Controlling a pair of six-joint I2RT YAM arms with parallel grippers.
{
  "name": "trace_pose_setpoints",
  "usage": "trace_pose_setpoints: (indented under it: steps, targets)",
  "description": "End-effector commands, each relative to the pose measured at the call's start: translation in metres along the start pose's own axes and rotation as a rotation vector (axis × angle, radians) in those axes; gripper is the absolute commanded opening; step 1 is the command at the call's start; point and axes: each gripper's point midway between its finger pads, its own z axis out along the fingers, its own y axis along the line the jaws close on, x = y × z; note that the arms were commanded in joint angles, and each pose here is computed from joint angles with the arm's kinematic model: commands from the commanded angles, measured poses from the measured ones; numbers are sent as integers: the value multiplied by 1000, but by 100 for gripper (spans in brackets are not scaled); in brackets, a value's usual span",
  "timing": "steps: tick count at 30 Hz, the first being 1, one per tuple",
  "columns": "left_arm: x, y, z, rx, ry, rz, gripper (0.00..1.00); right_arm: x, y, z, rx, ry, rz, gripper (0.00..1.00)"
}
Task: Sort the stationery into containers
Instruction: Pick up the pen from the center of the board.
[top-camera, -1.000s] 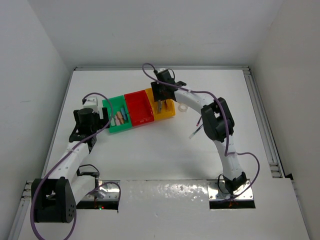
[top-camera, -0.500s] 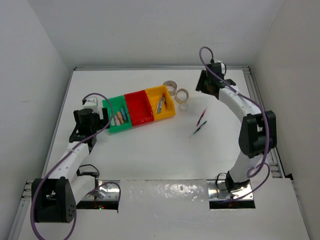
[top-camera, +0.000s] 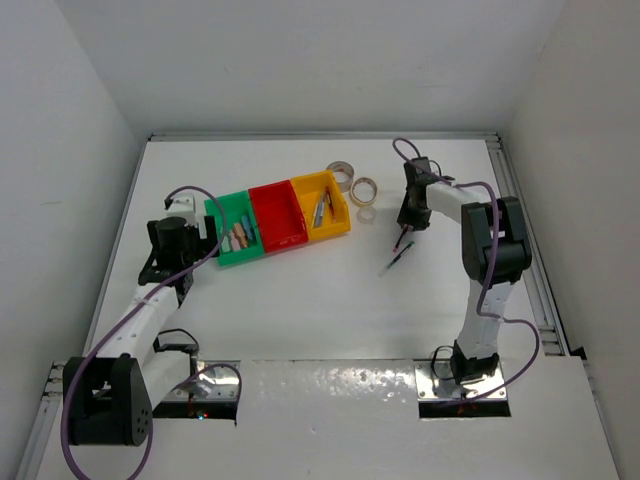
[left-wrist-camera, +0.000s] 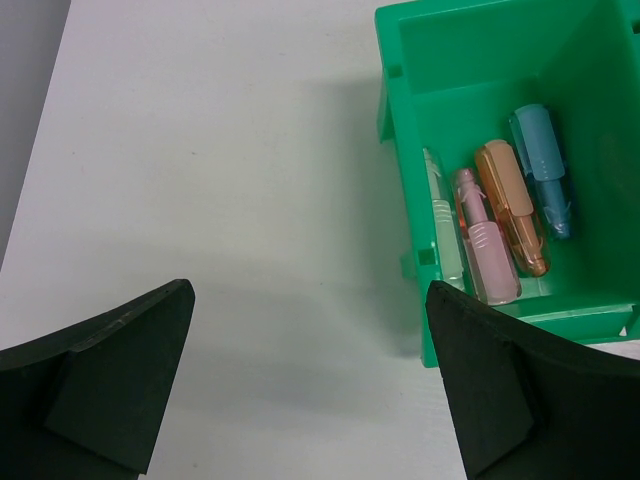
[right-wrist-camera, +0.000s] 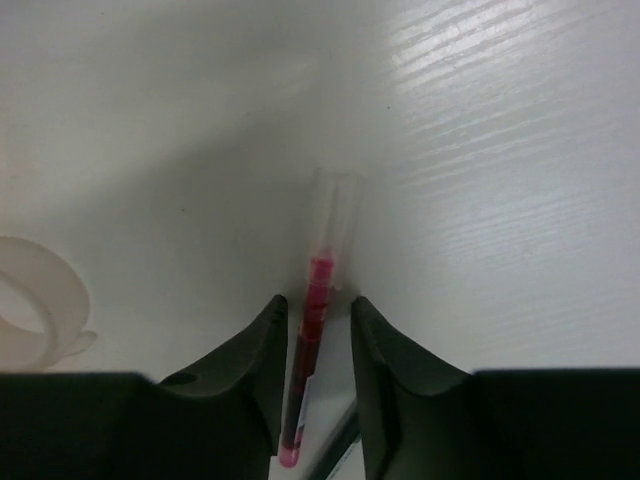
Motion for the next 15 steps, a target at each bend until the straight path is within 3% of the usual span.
trace_pose_setpoints:
  steps: [1, 3, 4, 5, 9, 15]
  targets:
    - [-14, 4, -1, -13, -57, -30, 100, -10, 4, 1, 22, -28, 0, 28]
    - [-15, 4, -1, -13, -58, -30, 100, -10, 4, 1, 32, -33, -7, 16]
    - [-15, 5, 0, -14, -58, -31, 100, -13, 4, 1, 34, -46, -8, 2]
    - [-15, 5, 0, -13, -59, -30, 100, -16, 4, -1, 36, -58, -8, 0]
    - [-14, 4, 0, -8, -55, -29, 100, -52, 15, -28, 10, -188, -28, 0]
    - [-12, 3, 0, -8, -49, -31, 100, -116, 104, -138, -222, -575, -246, 0]
